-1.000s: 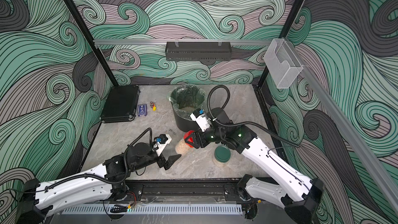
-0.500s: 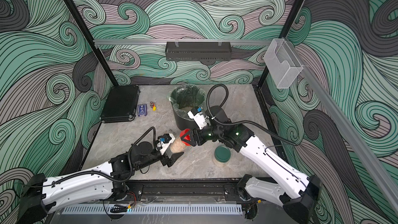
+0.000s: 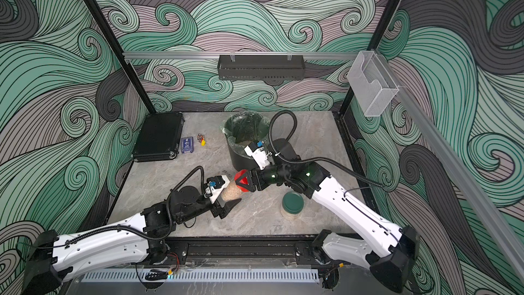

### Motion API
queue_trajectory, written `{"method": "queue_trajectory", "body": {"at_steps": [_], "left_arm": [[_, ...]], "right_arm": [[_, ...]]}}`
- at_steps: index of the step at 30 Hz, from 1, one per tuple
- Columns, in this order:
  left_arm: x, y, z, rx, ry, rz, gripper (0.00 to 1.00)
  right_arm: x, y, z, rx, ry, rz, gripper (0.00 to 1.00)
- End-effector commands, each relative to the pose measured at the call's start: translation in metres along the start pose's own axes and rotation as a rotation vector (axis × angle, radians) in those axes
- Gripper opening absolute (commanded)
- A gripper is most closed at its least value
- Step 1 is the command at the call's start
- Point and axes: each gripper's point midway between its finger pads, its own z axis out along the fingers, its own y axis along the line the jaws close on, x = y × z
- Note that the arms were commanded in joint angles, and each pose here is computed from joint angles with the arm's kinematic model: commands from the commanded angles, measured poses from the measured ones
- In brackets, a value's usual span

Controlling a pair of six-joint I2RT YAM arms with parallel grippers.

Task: Empty expired oatmeal from jars
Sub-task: Pick up the jar from the center of the board, then unscrew the lid from the jar.

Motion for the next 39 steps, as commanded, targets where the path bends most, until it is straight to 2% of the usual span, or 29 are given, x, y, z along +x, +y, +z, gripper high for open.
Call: {"method": "queue_trajectory", "body": {"at_steps": [1, 8, 12, 15, 18, 25, 32, 39], "left_arm": [[-0.031, 0.006, -0.007, -0.029, -0.090, -0.008, 0.89], [-0.032, 0.001, -0.005, -0.008, -0.081, 0.003, 0.72], [-0.038, 0.002, -0.006, -0.010, -0.085, 0.012, 0.57], [-0.039, 0.003, -0.007, -0.017, -0.088, 0.014, 0.51], [-0.038, 0.005, -0.010, -0.023, -0.090, 0.020, 0.48], [-0.037, 0.005, -0.015, -0.019, -0.098, 0.022, 0.47], [-0.035, 0.001, -0.015, 0.002, -0.093, 0.024, 0.47], [-0.036, -0.001, -0.015, 0.012, -0.095, 0.024, 0.47]], "right_arm": [[-0.004, 0.012, -0.004, -0.041, -0.003, -0.006, 0.59], [-0.005, 0.018, -0.002, -0.072, 0.008, 0.000, 0.60], [-0.003, 0.020, -0.004, -0.077, 0.021, 0.003, 0.64], [0.001, 0.019, -0.006, -0.064, 0.045, 0.003, 0.76], [0.010, 0.014, -0.012, -0.024, 0.086, 0.013, 0.99], [0.023, 0.011, -0.024, 0.020, 0.171, 0.072, 0.99], [0.006, 0.018, -0.020, 0.001, 0.177, 0.080, 0.98], [-0.007, 0.023, -0.015, -0.014, 0.175, 0.069, 0.91]]}}
